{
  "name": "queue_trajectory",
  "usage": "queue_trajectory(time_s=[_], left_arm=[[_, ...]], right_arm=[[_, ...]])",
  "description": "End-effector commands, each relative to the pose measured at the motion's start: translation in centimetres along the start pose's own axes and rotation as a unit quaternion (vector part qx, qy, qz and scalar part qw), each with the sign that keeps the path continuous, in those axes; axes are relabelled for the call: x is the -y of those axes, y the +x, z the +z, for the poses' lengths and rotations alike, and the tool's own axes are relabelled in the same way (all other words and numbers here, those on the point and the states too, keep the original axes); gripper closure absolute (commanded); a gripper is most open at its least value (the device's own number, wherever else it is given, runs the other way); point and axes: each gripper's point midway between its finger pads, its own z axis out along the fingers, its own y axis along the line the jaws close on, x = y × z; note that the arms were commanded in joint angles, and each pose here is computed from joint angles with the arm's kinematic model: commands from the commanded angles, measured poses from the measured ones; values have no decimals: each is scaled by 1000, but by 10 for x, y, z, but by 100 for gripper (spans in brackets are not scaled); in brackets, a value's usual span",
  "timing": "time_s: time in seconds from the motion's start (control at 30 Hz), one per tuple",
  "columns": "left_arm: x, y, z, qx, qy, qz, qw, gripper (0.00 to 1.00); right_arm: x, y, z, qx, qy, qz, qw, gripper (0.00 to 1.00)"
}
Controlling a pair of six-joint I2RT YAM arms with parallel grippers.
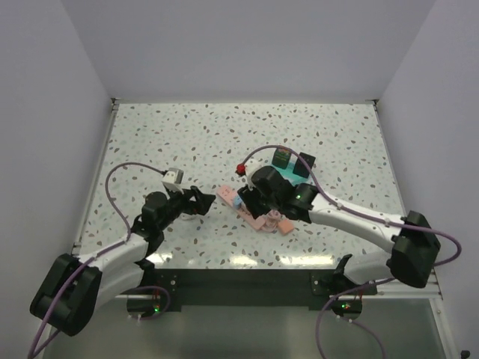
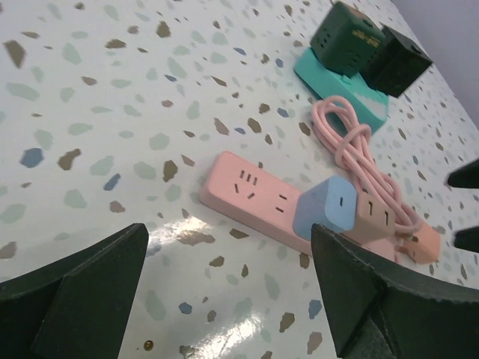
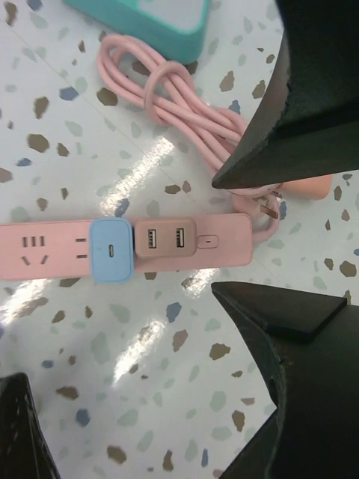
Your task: Insert the plug
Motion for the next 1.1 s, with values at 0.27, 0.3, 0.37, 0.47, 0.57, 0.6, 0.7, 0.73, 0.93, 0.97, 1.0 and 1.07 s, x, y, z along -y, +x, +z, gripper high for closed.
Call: queue_trajectory(time_s=[0.27,0.3,0.37,0.47,0.57,0.6,0.7,0.73,0.93,0.97,1.0,1.07], left_arm=[[-61,-14,-24,25,-198,-34,979,1],[-60,-10,-25,21,-193,-34,980,1],[-59,-11,-29,27,-193,-42,980,0],[-64,-20,-39,48,-215,-48,974,0],[-68,-29,-49,70,-237,-59,967,0],[-68,-33,-51,76,-243,-63,965,0],[-70,-40,-56,89,-255,-72,960,0],[-70,-40,-56,85,-258,-75,959,0],[-62,-38,-52,66,-245,-91,963,0],[-59,-41,-53,72,-239,-94,964,0],[-58,-42,-54,74,-236,-94,964,0],[-54,-50,-57,88,-229,-97,965,0]], right_arm=[[-29,-48,-31,136,-90,14,987,43],[-30,-48,-29,136,-93,13,986,43],[-35,-45,-25,133,-103,11,986,42],[-54,-46,-20,137,-138,9,981,42],[-79,-54,-9,145,-158,-1,977,42],[-85,-55,-5,144,-161,-4,976,41],[-109,-62,12,148,-170,-1,974,41],[-117,-65,15,150,-175,4,973,41],[-147,-75,64,142,-152,23,978,37],[-150,-86,66,149,-151,31,977,37],[-152,-80,79,139,-146,40,979,37],[-152,-86,88,144,-134,53,979,36]])
